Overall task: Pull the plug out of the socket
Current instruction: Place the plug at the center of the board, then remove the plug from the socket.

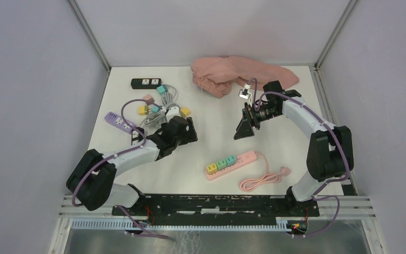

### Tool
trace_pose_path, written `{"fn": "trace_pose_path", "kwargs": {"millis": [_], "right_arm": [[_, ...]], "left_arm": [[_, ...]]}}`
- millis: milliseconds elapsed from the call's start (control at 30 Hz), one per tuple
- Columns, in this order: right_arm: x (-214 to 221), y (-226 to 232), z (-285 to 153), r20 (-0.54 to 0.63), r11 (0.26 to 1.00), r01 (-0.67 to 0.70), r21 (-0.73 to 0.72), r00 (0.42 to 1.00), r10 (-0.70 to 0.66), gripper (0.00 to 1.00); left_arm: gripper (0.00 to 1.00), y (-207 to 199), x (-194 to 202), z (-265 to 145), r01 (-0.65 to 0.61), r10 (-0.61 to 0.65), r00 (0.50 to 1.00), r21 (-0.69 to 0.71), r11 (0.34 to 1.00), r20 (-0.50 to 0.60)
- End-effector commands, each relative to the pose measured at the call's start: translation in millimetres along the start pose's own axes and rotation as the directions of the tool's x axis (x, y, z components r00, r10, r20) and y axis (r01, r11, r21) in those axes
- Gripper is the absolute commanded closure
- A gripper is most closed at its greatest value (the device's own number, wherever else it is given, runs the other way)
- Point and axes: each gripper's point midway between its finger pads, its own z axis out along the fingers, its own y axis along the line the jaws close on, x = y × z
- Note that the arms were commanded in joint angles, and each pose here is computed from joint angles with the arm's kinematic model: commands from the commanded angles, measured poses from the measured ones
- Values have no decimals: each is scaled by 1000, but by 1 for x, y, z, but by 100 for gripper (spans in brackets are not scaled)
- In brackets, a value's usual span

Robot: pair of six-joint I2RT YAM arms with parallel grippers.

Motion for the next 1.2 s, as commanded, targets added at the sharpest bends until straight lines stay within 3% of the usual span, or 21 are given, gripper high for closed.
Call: {"fn": "trace_pose_path", "kwargs": {"millis": [0,300,700,900,1167], "right_arm": [[-17,11,-10,34,993,114,20,993,-115,0],[-18,24,-13,58,984,179,8,982,-179,0],[-13,56,-19,117,944,327,-50,940,-320,0],[17,101,-25,230,820,542,-186,835,-500,0],[32,95,-23,195,763,603,-232,798,-571,0]], "left_arm": [[10,-36,-24,-26,-4,-4,999,195,981,42],[5,-82,-35,-87,-63,-15,991,570,819,131],[5,-109,-47,-176,-195,-134,946,850,490,294],[4,-105,-36,-192,-217,-175,935,888,405,308],[2,-100,-17,-187,-219,-133,948,896,386,289]]}}
